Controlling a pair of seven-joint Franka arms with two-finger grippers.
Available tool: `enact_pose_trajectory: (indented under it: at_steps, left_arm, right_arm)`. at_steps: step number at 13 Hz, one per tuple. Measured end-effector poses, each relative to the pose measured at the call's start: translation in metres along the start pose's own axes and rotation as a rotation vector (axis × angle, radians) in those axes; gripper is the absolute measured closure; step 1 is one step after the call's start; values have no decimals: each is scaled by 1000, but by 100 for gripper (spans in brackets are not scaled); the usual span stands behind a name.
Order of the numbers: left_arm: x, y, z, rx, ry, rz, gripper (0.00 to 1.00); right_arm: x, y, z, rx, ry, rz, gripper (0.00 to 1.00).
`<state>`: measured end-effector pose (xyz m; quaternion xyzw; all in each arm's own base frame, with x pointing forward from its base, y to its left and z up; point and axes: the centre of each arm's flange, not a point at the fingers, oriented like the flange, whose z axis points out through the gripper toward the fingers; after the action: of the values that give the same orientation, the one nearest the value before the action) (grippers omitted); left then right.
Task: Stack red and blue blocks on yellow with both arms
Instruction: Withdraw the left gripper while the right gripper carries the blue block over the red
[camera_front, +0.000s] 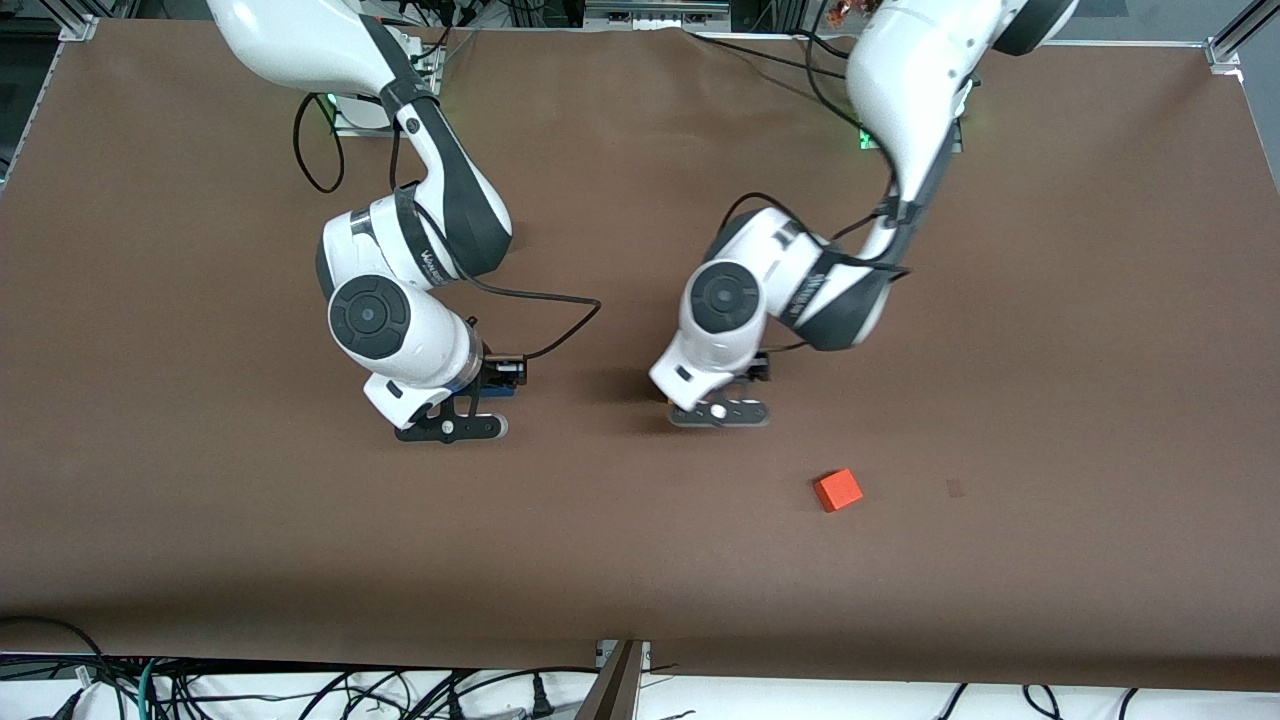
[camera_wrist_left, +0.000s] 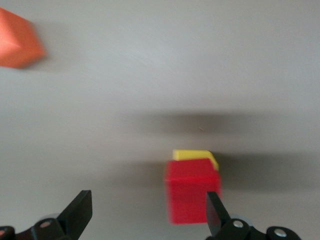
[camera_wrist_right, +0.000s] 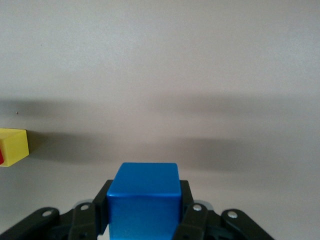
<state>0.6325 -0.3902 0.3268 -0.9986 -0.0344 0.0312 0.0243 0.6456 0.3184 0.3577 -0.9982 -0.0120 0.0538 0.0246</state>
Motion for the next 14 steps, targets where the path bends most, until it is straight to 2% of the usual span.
enact_pose_trajectory:
  at_steps: [2, 5, 8, 11, 12, 14]
  left_arm:
    - [37, -63, -58, -22, 60, -87, 0]
    - [80, -180, -119, -50, 133, -96, 0]
    - [97, -248, -149, -61, 179, -143, 0]
    - [100, -308, -182, -60, 223, -128, 0]
    - [96, -332, -194, -47, 214, -95, 0]
    - [77, -378, -214, -40, 133, -32, 0]
  right_arm:
    - [-5, -11, 1, 0, 1, 43, 45]
    - [-26, -69, -1, 16, 38, 121, 45]
    - [-51, -145, -3, 59, 100, 184, 45]
    - [-61, -188, 7, 123, 178, 176, 45]
    - [-63, -198, 13, 142, 201, 170, 45]
    - [-67, -213, 24, 170, 228, 182, 45]
